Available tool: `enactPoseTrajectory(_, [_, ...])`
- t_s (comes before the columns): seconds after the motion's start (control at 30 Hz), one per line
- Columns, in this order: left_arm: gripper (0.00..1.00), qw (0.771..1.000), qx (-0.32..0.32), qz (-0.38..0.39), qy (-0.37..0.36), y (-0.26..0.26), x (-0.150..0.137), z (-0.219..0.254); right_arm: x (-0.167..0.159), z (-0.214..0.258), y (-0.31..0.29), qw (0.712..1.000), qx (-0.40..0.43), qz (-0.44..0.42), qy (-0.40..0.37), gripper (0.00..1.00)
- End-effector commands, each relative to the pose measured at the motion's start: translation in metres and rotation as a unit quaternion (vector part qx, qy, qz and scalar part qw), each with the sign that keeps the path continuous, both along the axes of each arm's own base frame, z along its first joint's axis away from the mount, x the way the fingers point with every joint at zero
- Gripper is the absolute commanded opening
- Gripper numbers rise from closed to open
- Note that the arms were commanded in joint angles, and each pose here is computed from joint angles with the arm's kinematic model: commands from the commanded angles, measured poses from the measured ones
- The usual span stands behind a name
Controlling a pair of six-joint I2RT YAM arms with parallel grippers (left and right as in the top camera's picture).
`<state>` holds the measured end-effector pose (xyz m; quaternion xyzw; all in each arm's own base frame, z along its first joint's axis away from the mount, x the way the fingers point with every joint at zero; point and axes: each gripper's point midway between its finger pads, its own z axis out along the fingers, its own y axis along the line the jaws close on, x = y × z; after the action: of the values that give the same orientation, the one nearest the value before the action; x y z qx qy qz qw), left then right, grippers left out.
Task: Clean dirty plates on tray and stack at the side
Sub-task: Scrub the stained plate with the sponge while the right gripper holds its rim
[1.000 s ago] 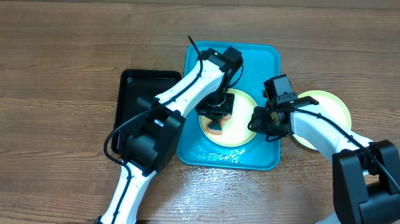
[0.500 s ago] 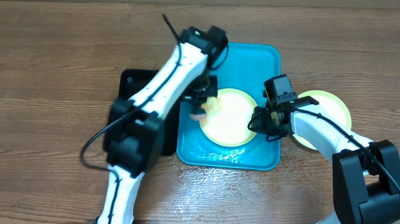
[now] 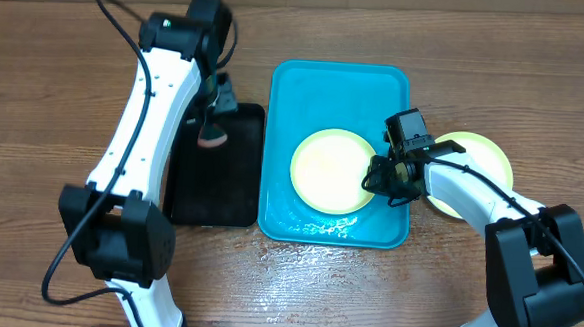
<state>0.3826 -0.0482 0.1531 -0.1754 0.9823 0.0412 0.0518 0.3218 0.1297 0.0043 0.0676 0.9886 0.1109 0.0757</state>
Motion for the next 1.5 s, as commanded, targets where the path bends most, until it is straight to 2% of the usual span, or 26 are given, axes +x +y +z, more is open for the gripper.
enactPoseTrajectory(0.0, [0.04,0.999,0.000,-0.013,0.050,0.001,-0.013,-0.052,-0.010,-0.018,-0.017,0.999,-0.045,-0.002,0.020,0.05])
enactPoseTrajectory(0.2, [0.04,0.998,-0.021,-0.023,0.059,-0.004,-0.029,-0.121,-0.010,-0.018,-0.017,0.999,-0.045,-0.002,0.021,0.05])
enactPoseTrajectory(0.37, [0.04,0.998,-0.025,-0.041,0.038,-0.005,-0.027,-0.147,-0.010,-0.018,-0.017,0.999,-0.045,-0.002,0.020,0.05])
enactPoseTrajectory(0.5, [0.04,0.998,-0.026,-0.045,0.043,-0.005,-0.031,-0.150,-0.011,-0.018,-0.017,0.999,-0.045,-0.001,0.021,0.05])
enactPoseTrajectory(0.7, [0.04,0.997,-0.034,-0.052,0.048,-0.010,-0.020,-0.112,-0.010,-0.018,-0.017,0.999,-0.045,-0.002,0.021,0.05])
enactPoseTrajectory(0.97, [0.04,0.997,-0.037,-0.073,-0.017,-0.017,0.021,-0.024,-0.010,-0.018,-0.017,0.999,-0.045,-0.002,0.020,0.05])
enactPoseTrajectory(1.27, [0.04,0.995,-0.006,-0.103,-0.007,-0.030,0.016,-0.032,-0.010,-0.018,-0.017,0.999,-0.045,-0.002,0.020,0.05])
enactPoseTrajectory(1.37, [0.04,0.991,-0.030,-0.129,-0.017,-0.050,0.018,-0.024,-0.010,-0.018,-0.017,0.999,-0.045,-0.002,0.020,0.05])
enactPoseTrajectory(1.47, [0.04,0.978,-0.122,-0.167,-0.041,-0.109,0.020,-0.015,-0.009,-0.018,-0.017,0.999,-0.044,-0.002,0.017,0.05])
